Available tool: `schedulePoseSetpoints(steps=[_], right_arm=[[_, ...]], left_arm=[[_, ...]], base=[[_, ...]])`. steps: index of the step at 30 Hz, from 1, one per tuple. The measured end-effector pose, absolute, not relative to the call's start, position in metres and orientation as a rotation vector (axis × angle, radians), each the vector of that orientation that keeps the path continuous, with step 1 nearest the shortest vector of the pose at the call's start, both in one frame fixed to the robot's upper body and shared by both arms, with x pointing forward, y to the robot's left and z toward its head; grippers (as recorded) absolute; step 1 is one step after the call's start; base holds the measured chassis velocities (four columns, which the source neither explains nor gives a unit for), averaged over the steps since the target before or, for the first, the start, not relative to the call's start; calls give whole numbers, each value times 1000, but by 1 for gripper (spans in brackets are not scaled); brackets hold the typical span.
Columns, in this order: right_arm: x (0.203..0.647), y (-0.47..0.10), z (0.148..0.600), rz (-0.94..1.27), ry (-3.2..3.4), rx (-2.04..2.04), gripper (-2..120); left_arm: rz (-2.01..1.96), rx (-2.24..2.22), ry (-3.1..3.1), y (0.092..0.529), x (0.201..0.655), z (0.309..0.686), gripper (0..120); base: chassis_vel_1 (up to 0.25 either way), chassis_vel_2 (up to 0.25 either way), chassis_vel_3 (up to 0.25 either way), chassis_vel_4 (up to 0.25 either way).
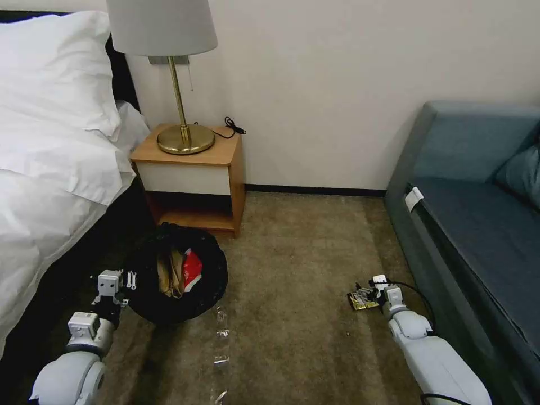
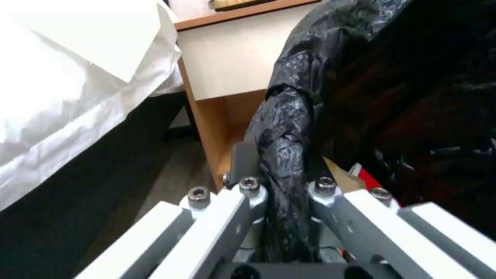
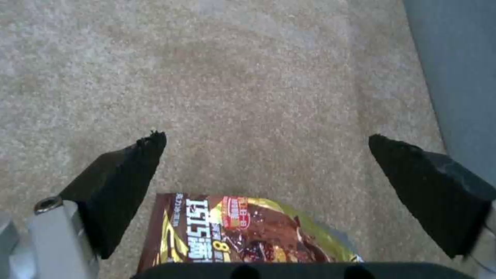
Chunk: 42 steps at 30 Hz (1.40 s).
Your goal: Pick up the trash bin, then pick up the garbage on the floor and place it into the trash bin.
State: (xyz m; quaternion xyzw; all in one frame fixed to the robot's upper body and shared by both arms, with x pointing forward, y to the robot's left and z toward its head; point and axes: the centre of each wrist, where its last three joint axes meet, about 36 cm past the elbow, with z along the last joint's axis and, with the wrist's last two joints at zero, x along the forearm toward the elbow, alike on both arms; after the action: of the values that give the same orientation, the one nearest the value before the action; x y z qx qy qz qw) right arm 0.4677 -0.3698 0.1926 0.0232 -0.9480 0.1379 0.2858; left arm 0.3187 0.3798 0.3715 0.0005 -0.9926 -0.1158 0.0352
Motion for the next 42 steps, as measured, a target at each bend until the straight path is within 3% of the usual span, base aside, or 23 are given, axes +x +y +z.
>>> schedulePoseSetpoints(steps=[20, 29, 42], right_arm=[[447, -394, 203, 496, -2497, 60, 100], [399, -425, 201, 712, -2382, 208, 100], [377, -484, 206, 808, -2239, 399, 100]], left_arm=[[-338, -14, -3077, 375, 320, 371, 3], [-206, -27, -3129, 396, 319, 347, 3], [-73, 41, -3141, 412, 308, 316, 3]], base=[[-3, 3, 8, -3], [0, 0, 0, 0], [0, 0, 0, 0]])
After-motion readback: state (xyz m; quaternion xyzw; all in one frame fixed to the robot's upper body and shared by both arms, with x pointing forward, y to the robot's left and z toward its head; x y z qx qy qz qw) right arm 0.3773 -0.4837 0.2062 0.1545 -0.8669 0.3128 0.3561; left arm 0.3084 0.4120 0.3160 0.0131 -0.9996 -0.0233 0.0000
